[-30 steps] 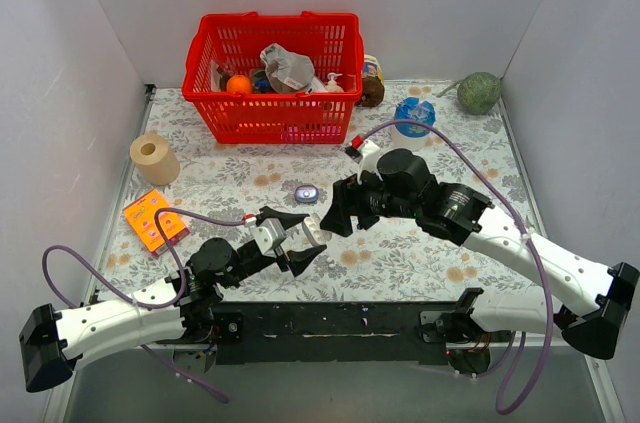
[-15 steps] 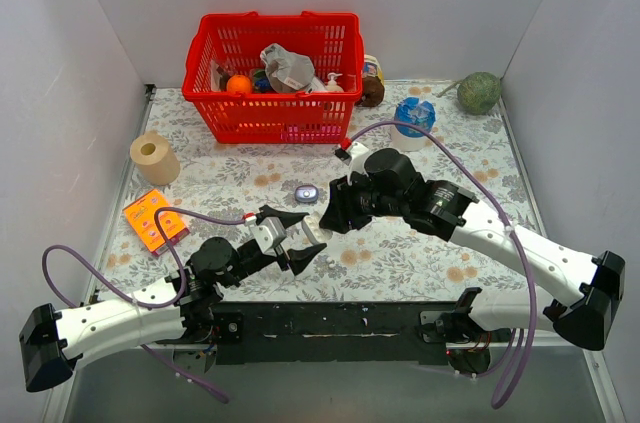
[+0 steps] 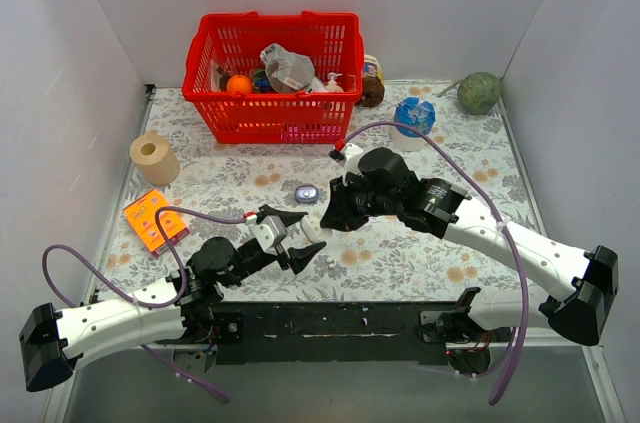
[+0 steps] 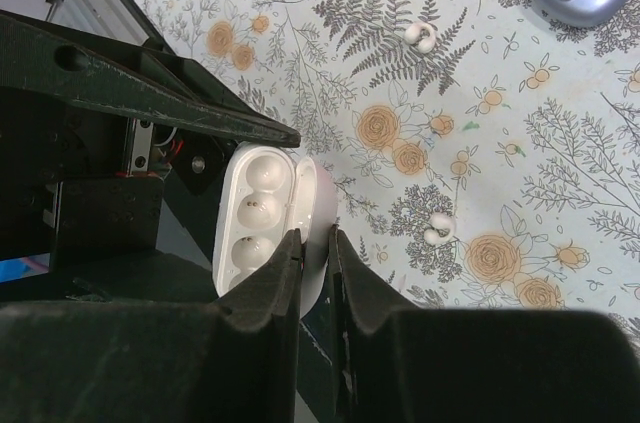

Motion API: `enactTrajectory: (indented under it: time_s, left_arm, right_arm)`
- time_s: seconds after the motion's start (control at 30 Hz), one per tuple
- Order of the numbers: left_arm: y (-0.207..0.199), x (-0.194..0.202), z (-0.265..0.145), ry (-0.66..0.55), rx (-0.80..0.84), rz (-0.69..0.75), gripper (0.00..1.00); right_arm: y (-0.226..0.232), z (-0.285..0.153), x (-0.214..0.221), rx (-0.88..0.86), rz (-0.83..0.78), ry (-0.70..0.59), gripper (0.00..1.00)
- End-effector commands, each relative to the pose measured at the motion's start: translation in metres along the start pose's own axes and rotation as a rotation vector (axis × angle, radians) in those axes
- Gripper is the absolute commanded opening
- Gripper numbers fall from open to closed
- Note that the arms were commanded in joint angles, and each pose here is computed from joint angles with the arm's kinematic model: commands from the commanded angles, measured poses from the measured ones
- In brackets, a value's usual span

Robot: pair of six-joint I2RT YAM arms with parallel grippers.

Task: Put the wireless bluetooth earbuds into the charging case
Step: Adjust the charging case.

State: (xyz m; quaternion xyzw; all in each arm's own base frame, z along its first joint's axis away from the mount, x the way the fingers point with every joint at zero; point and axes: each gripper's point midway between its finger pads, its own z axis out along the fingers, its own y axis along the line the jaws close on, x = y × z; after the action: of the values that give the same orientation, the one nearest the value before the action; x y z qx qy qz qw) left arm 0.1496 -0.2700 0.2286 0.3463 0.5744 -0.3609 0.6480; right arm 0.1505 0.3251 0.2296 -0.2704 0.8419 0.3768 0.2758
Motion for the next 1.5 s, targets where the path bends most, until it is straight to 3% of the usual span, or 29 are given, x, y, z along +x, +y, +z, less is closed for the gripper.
enactTrajectory:
  time_s: [0.0, 0.1, 0.13, 0.2, 0.23, 0.27, 0.47, 0.63, 0.8, 0.9, 1.1, 1.47]
  left_arm:
    - [0.003, -0.019, 0.004, -0.038, -0.027, -0.044, 0.19]
    - [0.011, -0.017, 0.005, -0.012, -0.081, -0.08, 0.5]
    - [0.016, -0.016, 0.005, -0.008, -0.11, -0.085, 0.67]
    - [0.021, -0.017, 0.004, -0.01, -0.141, -0.101, 0.8]
    - [0.022, -0.02, 0.003, -0.021, -0.152, -0.107, 0.94]
    - [0.026, -0.022, 0.002, -0.033, -0.174, -0.11, 0.98]
    - [0.033, -0.036, -0.005, -0.046, -0.22, -0.169, 0.98]
    - [-0.03, -0.056, -0.01, 0.026, 0.127, -0.264, 0.98]
    - [-0.058, -0.057, -0.014, 0.094, 0.312, -0.327, 0.98]
    - [-0.056, -0.046, -0.009, 0.139, 0.334, -0.345, 0.98]
    - [-0.05, -0.057, -0.005, 0.087, 0.362, -0.335, 0.97]
    - [-0.058, -0.069, 0.002, 0.064, 0.435, -0.324, 0.81]
  right_arm:
    - [0.008, -0.019, -0.035, 0.012, -0.076, -0.115, 0.01]
    - [0.006, -0.032, -0.047, 0.059, -0.136, -0.139, 0.01]
    - [0.006, -0.034, -0.049, 0.066, -0.156, -0.134, 0.01]
    - [0.004, -0.043, -0.056, 0.091, -0.202, -0.135, 0.01]
    - [0.005, -0.044, -0.058, 0.093, -0.221, -0.133, 0.01]
    - [0.003, -0.047, -0.057, 0.103, -0.249, -0.123, 0.01]
    - [0.009, -0.064, -0.068, 0.099, -0.36, -0.138, 0.01]
    - [0.011, -0.074, -0.057, 0.083, -0.564, -0.134, 0.01]
    - [0.038, -0.083, -0.044, -0.05, -0.705, -0.171, 0.01]
    - [0.051, -0.085, -0.039, -0.099, -0.751, -0.19, 0.01]
    - [0.071, -0.083, -0.031, -0.166, -0.805, -0.195, 0.01]
    - [0.065, -0.067, -0.039, -0.058, -0.819, -0.21, 0.01]
